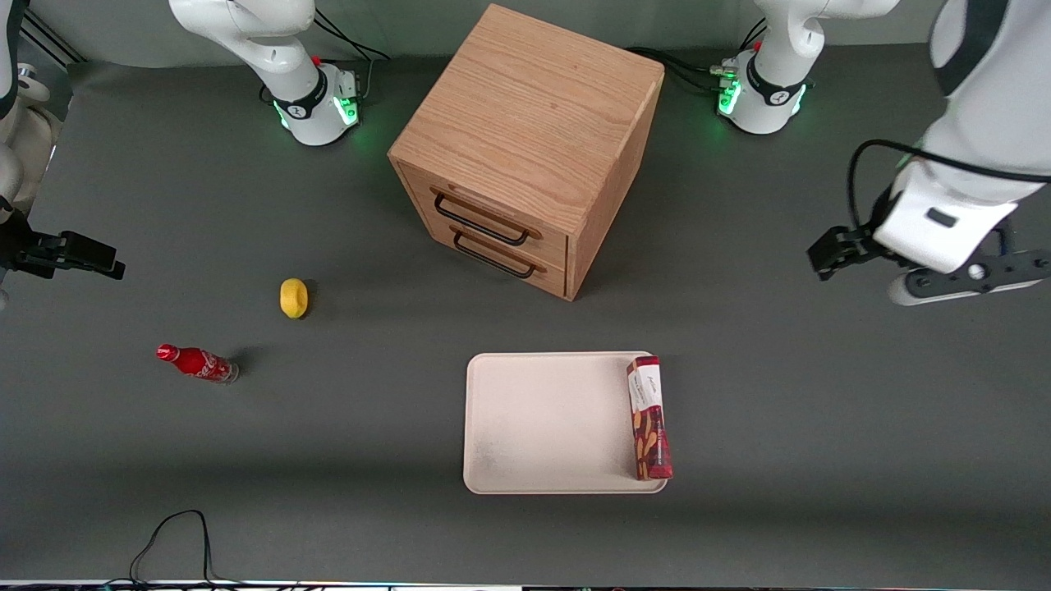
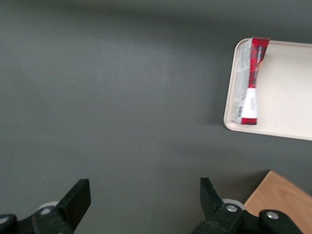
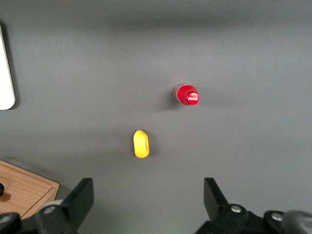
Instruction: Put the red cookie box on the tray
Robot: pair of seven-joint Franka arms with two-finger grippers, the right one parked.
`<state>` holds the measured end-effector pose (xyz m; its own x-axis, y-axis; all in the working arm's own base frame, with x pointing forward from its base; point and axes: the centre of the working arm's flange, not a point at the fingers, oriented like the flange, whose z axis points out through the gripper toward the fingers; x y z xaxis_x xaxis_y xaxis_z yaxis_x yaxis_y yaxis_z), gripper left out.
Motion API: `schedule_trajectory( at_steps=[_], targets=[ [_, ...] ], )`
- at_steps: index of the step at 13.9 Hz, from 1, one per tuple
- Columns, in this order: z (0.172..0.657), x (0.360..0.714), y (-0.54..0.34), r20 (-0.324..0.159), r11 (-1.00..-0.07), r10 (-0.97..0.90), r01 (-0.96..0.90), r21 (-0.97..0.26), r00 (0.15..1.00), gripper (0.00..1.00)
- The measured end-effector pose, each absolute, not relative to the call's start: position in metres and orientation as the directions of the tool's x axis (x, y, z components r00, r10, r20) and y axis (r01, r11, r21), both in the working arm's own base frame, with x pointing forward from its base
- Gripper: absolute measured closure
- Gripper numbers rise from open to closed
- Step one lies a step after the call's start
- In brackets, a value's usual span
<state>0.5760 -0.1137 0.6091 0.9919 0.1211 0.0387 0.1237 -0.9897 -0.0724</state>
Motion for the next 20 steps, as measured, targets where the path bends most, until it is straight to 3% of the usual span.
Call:
schedule_trajectory(
  at_steps=[3,8,14,20],
  targets=[
    [0.599,0.558,-0.069,0.025,-0.992,0.104,0.105,-0.067,0.994,0.00],
    [0.592,0.556,-0.031,0.016,-0.996,0.080,0.081,-0.039,0.997,0.00],
    [0.592,0.564,-0.019,0.046,-0.995,0.103,0.103,0.005,0.994,0.00],
    [0.593,0.567,-0.019,0.001,-0.995,0.102,0.102,0.014,0.995,0.00]
  ],
)
